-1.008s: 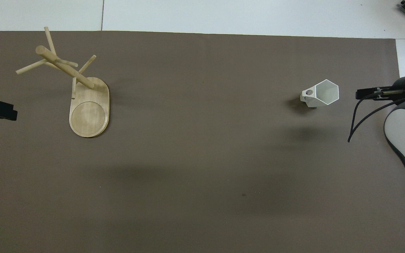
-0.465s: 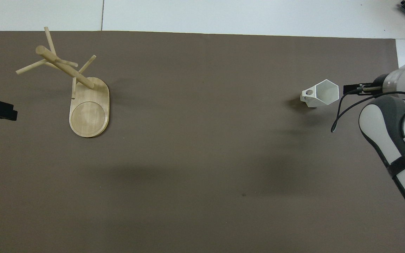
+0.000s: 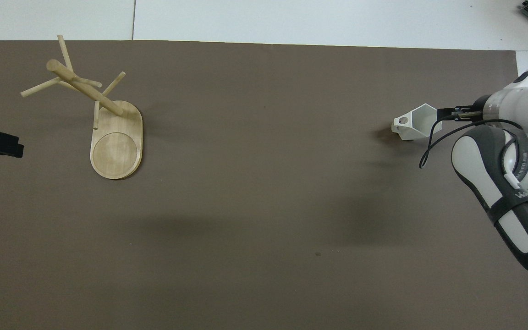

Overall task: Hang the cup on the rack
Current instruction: 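Move the right gripper toward the white hexagonal cup's rim, then grasp the white cup rim with the right gripper and lift it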

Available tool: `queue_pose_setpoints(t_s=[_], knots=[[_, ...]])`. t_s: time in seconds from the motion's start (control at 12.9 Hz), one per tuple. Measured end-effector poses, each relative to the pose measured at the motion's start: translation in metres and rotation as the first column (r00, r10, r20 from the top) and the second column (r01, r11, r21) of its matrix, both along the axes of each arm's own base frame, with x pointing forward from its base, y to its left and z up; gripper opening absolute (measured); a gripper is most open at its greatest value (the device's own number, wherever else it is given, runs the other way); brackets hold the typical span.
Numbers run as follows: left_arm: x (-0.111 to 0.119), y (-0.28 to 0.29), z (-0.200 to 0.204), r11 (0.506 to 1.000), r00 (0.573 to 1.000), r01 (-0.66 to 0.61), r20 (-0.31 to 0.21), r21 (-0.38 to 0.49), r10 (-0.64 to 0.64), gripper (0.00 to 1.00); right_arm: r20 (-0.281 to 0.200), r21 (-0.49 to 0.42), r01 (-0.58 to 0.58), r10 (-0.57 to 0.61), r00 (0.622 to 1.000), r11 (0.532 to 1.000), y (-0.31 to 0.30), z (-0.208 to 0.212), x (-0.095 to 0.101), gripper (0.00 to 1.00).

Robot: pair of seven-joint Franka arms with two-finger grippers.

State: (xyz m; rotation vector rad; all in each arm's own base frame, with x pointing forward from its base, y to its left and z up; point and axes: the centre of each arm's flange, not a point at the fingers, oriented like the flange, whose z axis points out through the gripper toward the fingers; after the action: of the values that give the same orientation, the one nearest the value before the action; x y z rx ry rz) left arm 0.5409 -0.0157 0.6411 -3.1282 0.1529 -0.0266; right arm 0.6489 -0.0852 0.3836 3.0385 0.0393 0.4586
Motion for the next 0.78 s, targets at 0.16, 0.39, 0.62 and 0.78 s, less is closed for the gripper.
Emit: queue_pose_setpoints(t_s=[0.16, 0.39, 0.62, 0.78], knots=[[0.0, 0.0, 0.0, 1.0, 1.0, 0.001, 0.0, 0.0, -0.001, 1.0, -0.001, -0.001, -0.002, 0.002, 1.0, 1.0, 0.001, -0.007, 0.002, 0.88], [0.0, 0.0, 0.0, 1.0, 1.0, 0.001, 0.0, 0.0, -0.001, 1.0, -0.001, 0.0, -0.014, 0.014, 1.0, 1.0, 0.009, -0.008, 0.003, 0.89], [0.0, -0.001, 0.0, 1.0, 1.0, 0.001, 0.0, 0.0, -0.001, 1.0, -0.006, 0.002, -0.025, 0.025, 1.0, 1.0, 0.016, -0.012, 0.004, 0.89], [0.0, -0.001, 0.0, 1.0, 1.0, 0.001, -0.001, 0.0, -0.001, 1.0, -0.012, 0.002, -0.03, 0.03, 0.999, 1.0, 0.019, -0.018, 0.005, 0.87]])
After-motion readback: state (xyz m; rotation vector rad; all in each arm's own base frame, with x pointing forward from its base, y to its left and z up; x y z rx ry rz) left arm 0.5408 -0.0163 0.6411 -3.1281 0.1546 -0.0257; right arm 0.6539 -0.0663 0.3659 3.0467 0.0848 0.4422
